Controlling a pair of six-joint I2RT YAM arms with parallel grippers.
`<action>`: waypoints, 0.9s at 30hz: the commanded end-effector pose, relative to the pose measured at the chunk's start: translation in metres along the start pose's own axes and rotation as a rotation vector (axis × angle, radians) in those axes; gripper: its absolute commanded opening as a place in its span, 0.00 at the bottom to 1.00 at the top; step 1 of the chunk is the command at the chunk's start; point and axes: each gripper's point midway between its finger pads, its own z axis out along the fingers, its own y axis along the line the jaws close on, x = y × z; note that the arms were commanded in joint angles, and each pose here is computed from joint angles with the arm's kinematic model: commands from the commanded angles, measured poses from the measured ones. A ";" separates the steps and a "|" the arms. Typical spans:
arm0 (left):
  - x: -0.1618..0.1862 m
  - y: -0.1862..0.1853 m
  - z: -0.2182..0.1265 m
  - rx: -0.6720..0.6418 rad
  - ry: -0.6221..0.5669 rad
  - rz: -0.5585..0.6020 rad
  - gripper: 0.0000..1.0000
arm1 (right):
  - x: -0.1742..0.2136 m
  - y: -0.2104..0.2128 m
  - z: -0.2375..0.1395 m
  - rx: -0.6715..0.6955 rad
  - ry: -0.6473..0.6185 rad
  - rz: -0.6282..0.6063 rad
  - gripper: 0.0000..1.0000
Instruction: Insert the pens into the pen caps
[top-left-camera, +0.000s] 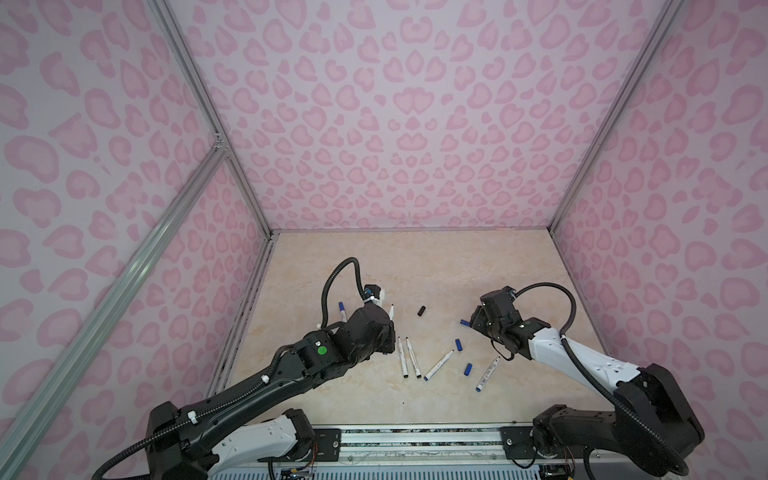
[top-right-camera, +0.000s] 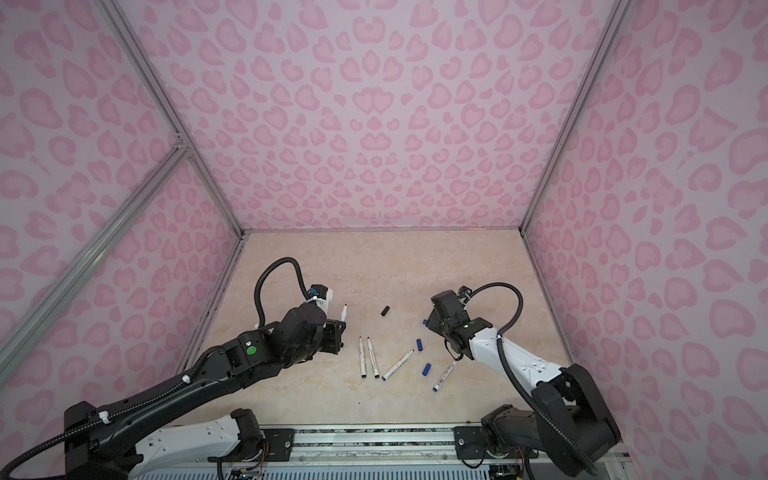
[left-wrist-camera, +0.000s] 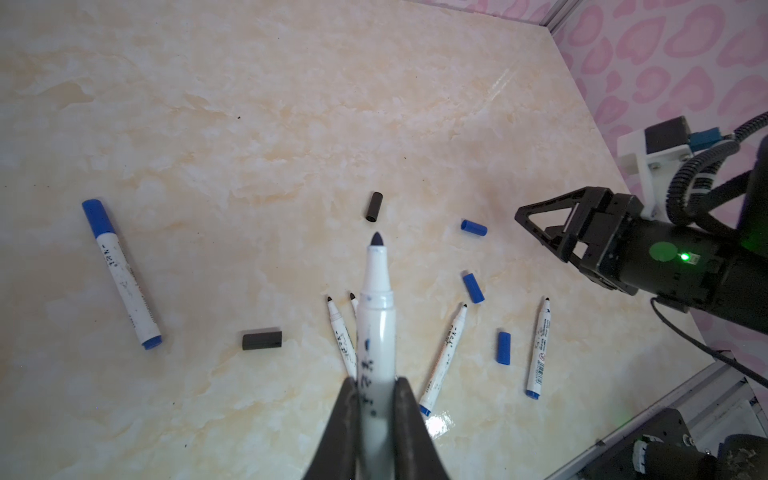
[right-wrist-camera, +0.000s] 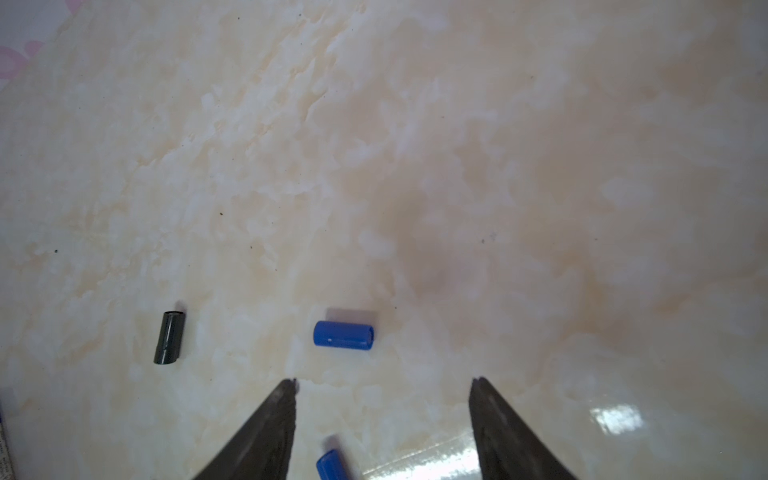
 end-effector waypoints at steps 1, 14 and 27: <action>0.000 0.007 -0.001 -0.029 -0.008 0.005 0.03 | 0.000 0.018 0.009 -0.036 0.008 0.048 0.60; -0.003 0.013 0.000 -0.066 -0.028 0.015 0.03 | 0.017 0.019 0.022 -0.061 0.021 0.207 0.58; -0.005 0.017 0.000 -0.088 -0.040 0.021 0.03 | 0.029 0.028 0.033 -0.088 0.097 0.261 0.60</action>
